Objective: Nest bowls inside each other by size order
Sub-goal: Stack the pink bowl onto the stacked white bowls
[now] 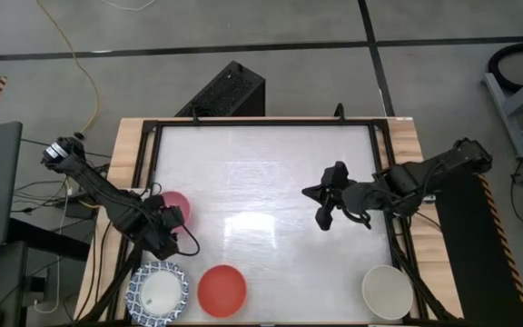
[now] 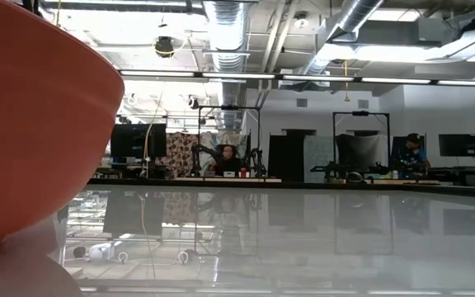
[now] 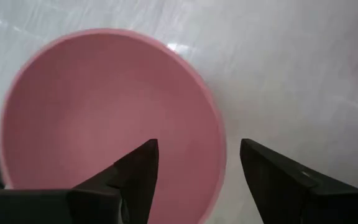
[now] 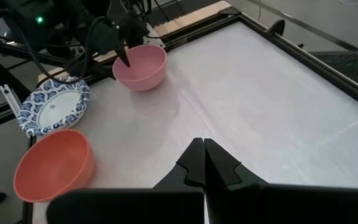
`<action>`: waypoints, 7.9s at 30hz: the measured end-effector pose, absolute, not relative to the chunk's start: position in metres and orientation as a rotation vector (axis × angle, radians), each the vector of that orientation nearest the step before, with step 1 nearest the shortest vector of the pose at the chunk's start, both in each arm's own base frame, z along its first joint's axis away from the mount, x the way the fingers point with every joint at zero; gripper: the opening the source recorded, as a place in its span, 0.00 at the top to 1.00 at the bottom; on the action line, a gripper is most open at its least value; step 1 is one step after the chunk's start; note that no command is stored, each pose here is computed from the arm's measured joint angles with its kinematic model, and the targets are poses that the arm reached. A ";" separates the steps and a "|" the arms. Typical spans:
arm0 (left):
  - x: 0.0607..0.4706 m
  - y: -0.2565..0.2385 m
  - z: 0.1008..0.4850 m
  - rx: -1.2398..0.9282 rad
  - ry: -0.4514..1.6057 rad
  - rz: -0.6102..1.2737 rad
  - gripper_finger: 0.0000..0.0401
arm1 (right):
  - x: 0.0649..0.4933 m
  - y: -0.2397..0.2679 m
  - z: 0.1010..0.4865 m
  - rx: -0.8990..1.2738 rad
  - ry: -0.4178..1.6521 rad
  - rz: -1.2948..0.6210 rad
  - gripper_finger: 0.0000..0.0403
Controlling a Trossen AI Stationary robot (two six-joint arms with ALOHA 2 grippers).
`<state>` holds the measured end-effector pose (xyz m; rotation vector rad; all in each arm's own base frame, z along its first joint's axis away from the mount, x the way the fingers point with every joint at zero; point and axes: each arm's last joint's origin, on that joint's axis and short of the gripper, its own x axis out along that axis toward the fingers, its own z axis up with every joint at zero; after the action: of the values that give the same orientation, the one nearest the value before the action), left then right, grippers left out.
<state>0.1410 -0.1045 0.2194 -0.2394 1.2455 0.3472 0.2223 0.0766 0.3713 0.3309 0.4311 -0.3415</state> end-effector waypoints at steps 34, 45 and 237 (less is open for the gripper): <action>0.158 -0.126 0.251 -0.053 1.120 -0.088 1.00 | 0.339 0.049 0.312 0.391 0.491 -0.067 0.84; 0.161 -0.135 0.283 0.392 0.988 -0.498 1.00 | 0.408 0.057 0.320 0.088 0.456 0.257 0.61; 0.144 -0.085 0.420 -0.112 0.753 0.212 0.49 | 0.568 0.160 0.211 -0.396 0.067 0.627 0.57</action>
<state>0.1441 -0.0852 0.4196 -0.1119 0.7534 0.2124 0.5684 0.1597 0.2109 -0.3962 0.0669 0.6266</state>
